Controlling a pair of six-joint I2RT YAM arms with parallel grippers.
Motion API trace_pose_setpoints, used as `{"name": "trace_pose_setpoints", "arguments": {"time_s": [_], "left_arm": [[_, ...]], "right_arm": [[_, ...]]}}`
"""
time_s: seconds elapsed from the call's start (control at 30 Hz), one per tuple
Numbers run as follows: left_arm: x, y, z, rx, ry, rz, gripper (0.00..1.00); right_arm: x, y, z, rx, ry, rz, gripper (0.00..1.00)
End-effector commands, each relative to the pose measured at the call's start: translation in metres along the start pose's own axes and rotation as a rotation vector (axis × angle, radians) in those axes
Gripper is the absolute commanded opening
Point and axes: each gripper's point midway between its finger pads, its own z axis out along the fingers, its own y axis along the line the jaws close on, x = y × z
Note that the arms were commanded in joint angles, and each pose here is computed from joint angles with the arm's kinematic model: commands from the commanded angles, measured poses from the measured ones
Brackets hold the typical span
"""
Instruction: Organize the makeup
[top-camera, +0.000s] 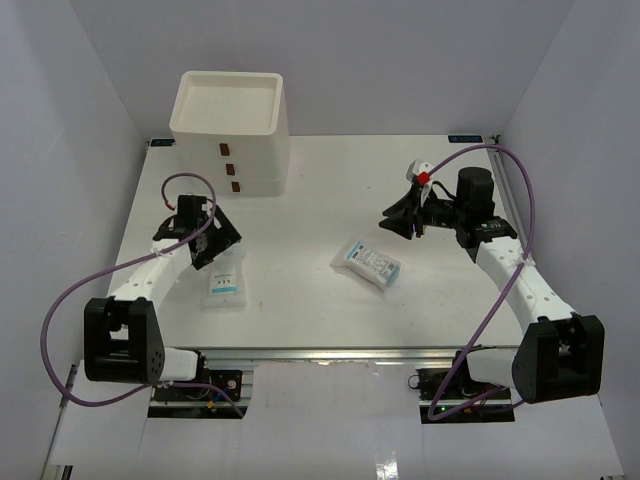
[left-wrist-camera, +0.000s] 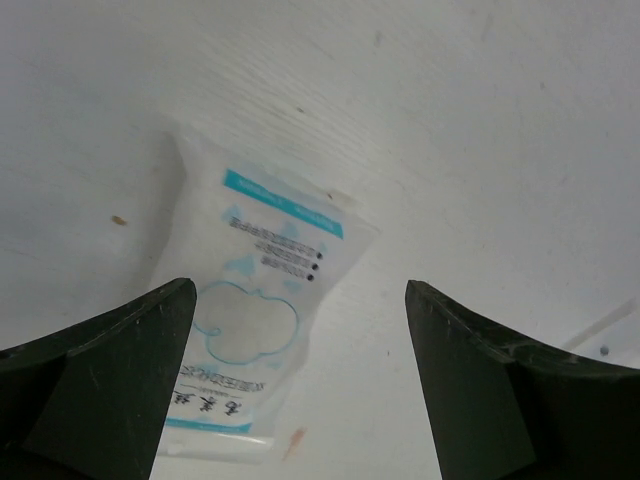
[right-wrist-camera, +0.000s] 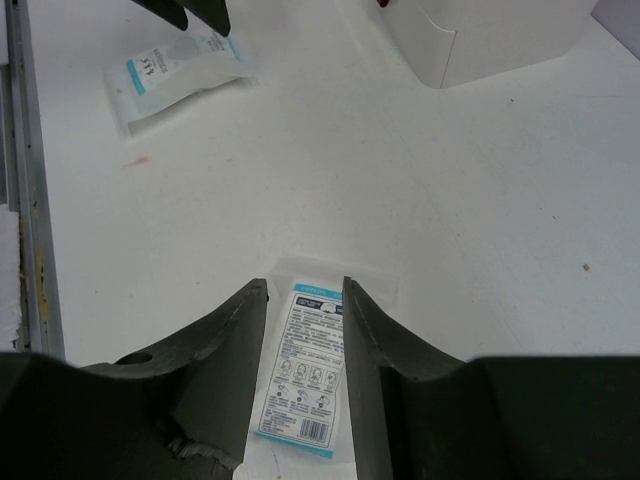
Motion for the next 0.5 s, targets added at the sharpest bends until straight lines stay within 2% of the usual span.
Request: {"name": "trace_pose_setpoints", "arguments": {"time_s": [0.0, 0.17, 0.33, 0.37, 0.47], "left_arm": [[0.018, 0.001, -0.003, -0.077, 0.024, 0.115, 0.97], [0.032, 0.009, -0.001, -0.149, 0.022, 0.193, 0.93], [0.036, 0.021, 0.0, -0.216, 0.0, 0.218, 0.86], [0.037, 0.02, 0.001, -0.218, 0.001, 0.227, 0.77], [0.041, 0.022, 0.004, -0.231, 0.018, 0.246, 0.67]], "right_arm": [[-0.006, 0.004, -0.003, -0.007, -0.018, -0.034, 0.43], [-0.003, 0.002, -0.003, -0.007, -0.013, -0.028, 0.43], [0.0, 0.002, -0.002, -0.011, -0.009, -0.021, 0.43], [0.001, 0.001, -0.002, -0.011, -0.009, -0.019, 0.43], [0.0, 0.001, -0.002, -0.008, -0.008, -0.019, 0.43]]}}
